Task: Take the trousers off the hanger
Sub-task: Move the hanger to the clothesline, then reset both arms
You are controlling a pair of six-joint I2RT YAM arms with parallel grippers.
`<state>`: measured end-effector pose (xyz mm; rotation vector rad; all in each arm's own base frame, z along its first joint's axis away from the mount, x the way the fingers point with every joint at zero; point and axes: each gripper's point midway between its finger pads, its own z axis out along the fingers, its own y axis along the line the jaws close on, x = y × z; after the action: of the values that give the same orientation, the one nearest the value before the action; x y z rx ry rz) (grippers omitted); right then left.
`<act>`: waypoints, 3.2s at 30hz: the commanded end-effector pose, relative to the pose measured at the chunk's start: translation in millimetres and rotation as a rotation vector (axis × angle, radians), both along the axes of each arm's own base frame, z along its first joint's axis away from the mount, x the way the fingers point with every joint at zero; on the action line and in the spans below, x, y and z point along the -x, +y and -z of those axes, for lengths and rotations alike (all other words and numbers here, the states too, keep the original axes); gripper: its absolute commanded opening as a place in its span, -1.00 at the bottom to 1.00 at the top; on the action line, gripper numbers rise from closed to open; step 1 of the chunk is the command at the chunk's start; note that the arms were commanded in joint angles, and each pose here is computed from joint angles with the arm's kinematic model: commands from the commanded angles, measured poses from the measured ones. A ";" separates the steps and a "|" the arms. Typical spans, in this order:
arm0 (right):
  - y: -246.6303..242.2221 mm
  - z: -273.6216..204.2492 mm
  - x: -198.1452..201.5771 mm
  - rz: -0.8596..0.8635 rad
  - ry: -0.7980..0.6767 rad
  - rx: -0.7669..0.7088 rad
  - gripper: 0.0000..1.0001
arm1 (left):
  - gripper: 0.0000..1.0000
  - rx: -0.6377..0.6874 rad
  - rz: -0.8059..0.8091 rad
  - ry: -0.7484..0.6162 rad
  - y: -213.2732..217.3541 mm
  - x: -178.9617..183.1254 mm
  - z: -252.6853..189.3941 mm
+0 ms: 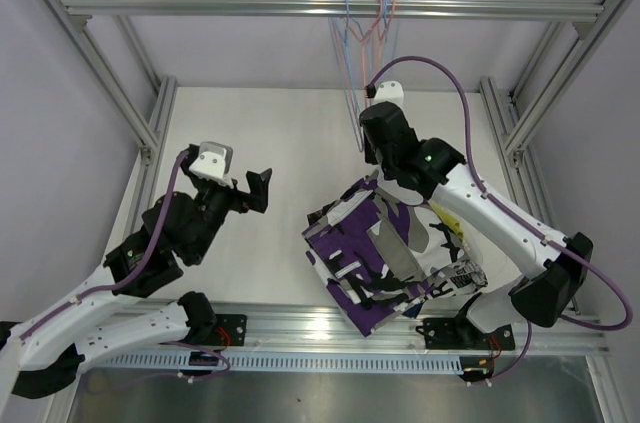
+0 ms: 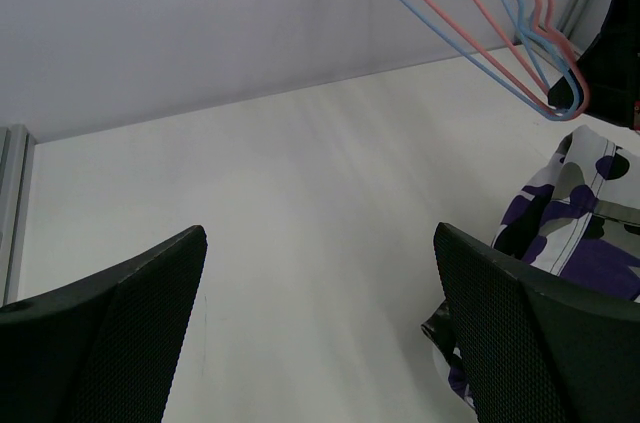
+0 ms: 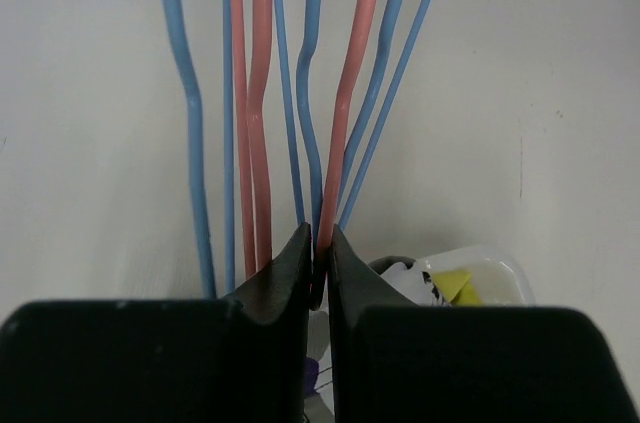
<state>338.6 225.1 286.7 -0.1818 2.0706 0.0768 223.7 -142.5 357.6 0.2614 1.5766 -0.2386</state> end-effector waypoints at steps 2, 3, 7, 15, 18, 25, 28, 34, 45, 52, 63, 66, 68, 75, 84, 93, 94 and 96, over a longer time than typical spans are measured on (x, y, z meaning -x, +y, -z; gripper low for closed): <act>16.1 -11.1 3.1 -0.034 -0.014 -0.004 -1.00 | 0.99 0.006 0.006 -0.017 0.0 -0.3 -4.5; 18.0 -9.0 2.7 -0.036 -0.010 0.002 -1.00 | 0.99 0.009 0.008 -0.019 0.0 0.0 -5.2; 26.9 -11.5 3.0 -0.049 -0.014 0.002 -1.00 | 0.99 0.009 0.009 -0.020 0.1 0.2 -5.5; 42.9 -6.7 3.8 -0.068 -0.010 -0.001 -1.00 | 0.99 0.009 0.014 -0.019 -0.3 0.8 -5.2; 49.1 -4.0 4.2 -0.078 -0.006 0.006 -1.00 | 0.99 0.009 0.014 -0.019 -0.3 0.8 -5.2; 40.3 -6.1 4.4 -0.035 -0.011 0.026 -0.89 | 0.99 0.009 0.015 -0.019 -0.8 0.5 -5.2; 32.5 -11.9 8.3 -0.021 -0.018 0.025 -0.69 | 0.99 0.005 0.017 -0.018 -1.4 0.5 -4.6; 24.1 -26.6 19.1 -0.029 -0.031 -0.014 -0.46 | 0.99 0.001 0.024 -0.015 -3.5 0.4 -2.9; 18.6 -19.7 49.8 -0.073 0.016 -0.082 0.08 | 0.99 -0.010 0.041 -0.007 -8.0 0.5 -0.1; 17.7 -9.5 81.2 -0.111 0.041 -0.114 0.37 | 0.99 -0.022 0.045 0.003 -11.6 -1.3 3.1; -41.4 -25.3 101.9 0.013 -0.059 -0.051 0.49 | 0.99 0.005 0.047 0.010 -12.5 -0.6 3.4; -76.6 -39.3 96.1 0.157 -0.153 0.002 0.58 | 0.99 0.007 0.038 0.004 -10.8 -0.9 3.0; -102.1 -48.4 93.6 0.270 -0.227 0.042 0.64 | 0.99 0.001 0.023 0.000 -8.7 -2.5 3.4; -163.5 -53.2 99.1 0.609 -0.417 0.193 0.99 | 0.99 -0.034 -0.041 -0.012 1.2 -8.0 5.3; -170.7 -50.0 97.5 0.679 -0.497 0.165 0.99 | 0.99 0.041 -0.119 -0.065 27.3 -5.7 -10.4; -178.6 -41.5 101.0 0.695 -0.491 0.128 0.99 | 0.99 0.080 -0.221 -0.109 49.1 -8.1 -14.5; -180.2 -41.6 101.1 0.700 -0.491 0.127 0.99 | 0.99 0.088 -0.233 -0.114 52.9 -8.1 -16.1; -183.0 -41.4 101.6 0.709 -0.495 0.118 0.99 | 0.99 0.108 -0.242 -0.127 57.3 -6.7 -19.1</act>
<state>235.8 55.4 304.3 0.3217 1.6960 -0.5045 230.8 -99.5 363.2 0.0761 1.5002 -0.1260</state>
